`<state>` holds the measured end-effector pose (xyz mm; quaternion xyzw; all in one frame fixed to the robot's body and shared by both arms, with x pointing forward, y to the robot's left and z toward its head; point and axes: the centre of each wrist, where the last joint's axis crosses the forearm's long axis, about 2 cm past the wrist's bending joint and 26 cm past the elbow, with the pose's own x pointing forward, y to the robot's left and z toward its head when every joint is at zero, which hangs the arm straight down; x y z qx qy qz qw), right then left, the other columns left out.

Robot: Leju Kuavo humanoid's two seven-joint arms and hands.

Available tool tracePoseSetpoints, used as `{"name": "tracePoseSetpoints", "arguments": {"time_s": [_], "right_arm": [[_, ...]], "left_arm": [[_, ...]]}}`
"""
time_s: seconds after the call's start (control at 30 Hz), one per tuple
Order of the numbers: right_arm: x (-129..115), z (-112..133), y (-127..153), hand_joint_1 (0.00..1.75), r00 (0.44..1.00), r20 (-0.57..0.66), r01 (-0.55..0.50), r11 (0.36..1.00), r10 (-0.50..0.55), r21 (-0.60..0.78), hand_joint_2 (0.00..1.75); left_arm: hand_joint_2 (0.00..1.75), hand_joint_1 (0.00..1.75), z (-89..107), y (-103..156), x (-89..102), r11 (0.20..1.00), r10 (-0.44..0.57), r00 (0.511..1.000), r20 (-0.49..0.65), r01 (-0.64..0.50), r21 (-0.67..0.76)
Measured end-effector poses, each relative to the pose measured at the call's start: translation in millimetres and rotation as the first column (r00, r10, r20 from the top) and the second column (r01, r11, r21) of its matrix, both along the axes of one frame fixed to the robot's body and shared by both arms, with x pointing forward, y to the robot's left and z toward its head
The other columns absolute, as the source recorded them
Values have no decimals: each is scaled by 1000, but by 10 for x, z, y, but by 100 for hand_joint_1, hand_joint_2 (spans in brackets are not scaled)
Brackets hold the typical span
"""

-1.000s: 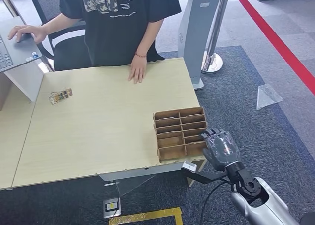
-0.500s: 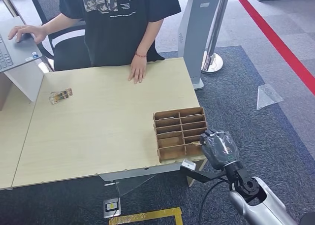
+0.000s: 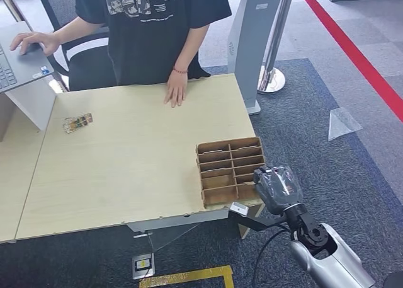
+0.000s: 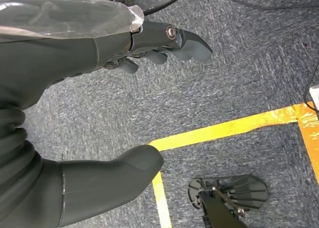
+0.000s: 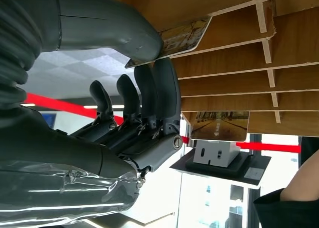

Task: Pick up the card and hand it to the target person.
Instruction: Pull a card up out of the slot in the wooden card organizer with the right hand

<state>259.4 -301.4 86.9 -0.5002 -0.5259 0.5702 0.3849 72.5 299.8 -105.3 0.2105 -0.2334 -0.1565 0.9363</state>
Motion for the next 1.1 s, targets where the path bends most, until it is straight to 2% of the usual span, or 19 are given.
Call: {"name": "tracePoseSetpoints", "arguments": {"time_s": [0.17, 0.37, 0.67, 0.7, 0.83, 0.9, 0.97, 1.1], "right_arm": [[1, 0, 4, 119, 1000, -3, -7, 1000, 7, -7, 175], [27, 10, 16, 108, 1000, -7, -23, 999, 23, -22, 175], [66, 23, 16, 126, 999, -11, -43, 998, 42, -36, 175], [69, 23, 15, 124, 999, -11, -44, 998, 44, -37, 175], [68, 23, 10, 99, 999, -12, -47, 998, 46, -36, 175], [63, 21, 10, 97, 999, -12, -48, 998, 48, -36, 175], [60, 20, 13, 101, 999, -13, -52, 998, 51, -37, 175], [79, 28, 25, 152, 998, -13, -60, 997, 60, -41, 175]], "left_arm": [[175, 0, 0, -1, 0, 1000, 6, 1000, -1, -6, -1], [175, 0, 0, 0, 1, 1000, 15, 1000, -4, -15, -3], [175, 0, 1, -7, 3, 1000, 22, 1000, -1, -22, -6], [175, 0, 1, -9, 4, 1000, 22, 1000, 0, -22, -6], [175, 0, 1, -11, 4, 1000, 20, 1000, 1, -20, -6], [175, 0, 2, -10, 4, 1000, 21, 1000, 1, -21, -6], [175, 0, 2, -7, 4, 1000, 26, 1000, 1, -26, -6], [175, 0, 2, -1, 4, 999, 34, 999, 2, -34, -4]]}}
